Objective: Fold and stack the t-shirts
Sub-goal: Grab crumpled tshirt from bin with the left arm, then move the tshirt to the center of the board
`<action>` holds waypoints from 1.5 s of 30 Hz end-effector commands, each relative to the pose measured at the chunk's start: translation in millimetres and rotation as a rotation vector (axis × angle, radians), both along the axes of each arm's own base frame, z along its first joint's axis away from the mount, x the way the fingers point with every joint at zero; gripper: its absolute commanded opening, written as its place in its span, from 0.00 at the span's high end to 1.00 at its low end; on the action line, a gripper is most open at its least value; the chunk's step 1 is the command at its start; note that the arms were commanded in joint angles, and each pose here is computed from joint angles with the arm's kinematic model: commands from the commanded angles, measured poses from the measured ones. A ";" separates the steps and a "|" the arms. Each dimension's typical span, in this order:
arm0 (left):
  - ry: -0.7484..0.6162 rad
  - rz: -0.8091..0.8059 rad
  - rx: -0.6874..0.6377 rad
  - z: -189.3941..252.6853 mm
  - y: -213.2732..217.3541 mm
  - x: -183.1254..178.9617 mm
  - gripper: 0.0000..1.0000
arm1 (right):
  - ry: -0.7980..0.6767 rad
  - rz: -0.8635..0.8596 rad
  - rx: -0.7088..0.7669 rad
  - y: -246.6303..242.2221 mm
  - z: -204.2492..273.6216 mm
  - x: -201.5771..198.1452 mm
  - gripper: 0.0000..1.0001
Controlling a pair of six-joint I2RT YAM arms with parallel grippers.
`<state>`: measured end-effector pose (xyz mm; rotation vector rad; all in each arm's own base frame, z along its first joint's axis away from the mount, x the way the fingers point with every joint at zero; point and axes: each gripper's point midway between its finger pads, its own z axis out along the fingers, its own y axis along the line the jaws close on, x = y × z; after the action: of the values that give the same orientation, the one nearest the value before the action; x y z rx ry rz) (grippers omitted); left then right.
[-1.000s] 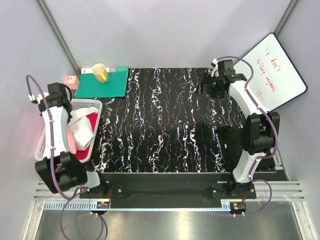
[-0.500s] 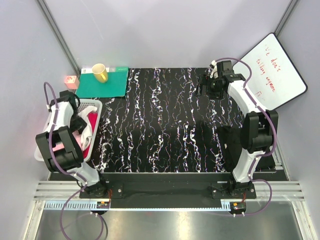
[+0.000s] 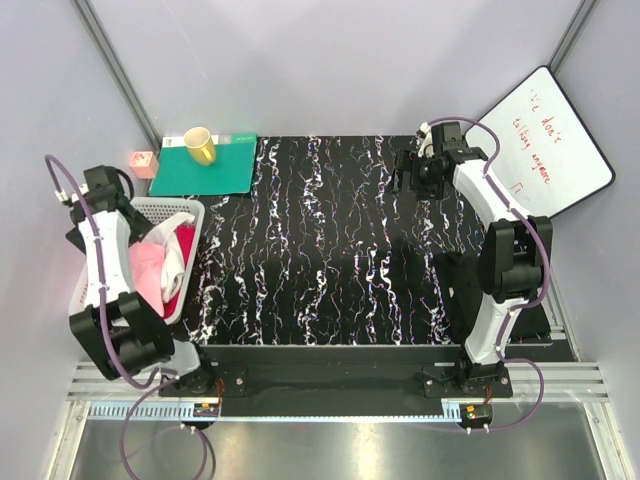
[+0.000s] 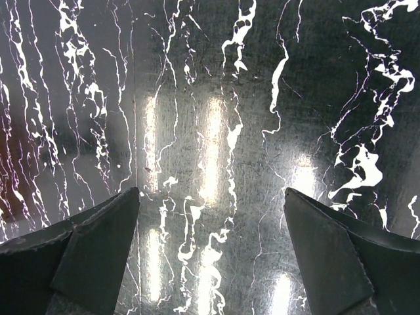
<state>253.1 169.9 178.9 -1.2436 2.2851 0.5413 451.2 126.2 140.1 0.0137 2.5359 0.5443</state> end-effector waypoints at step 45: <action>-0.856 -1.187 -0.373 273.2 -330.3 120.9 1.00 | -0.183 -0.194 0.020 -50.4 88.0 44.4 0.00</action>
<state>388.6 -73.9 403.2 -0.3077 1.9746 -0.4663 480.6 107.8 189.4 0.0900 2.4193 0.5060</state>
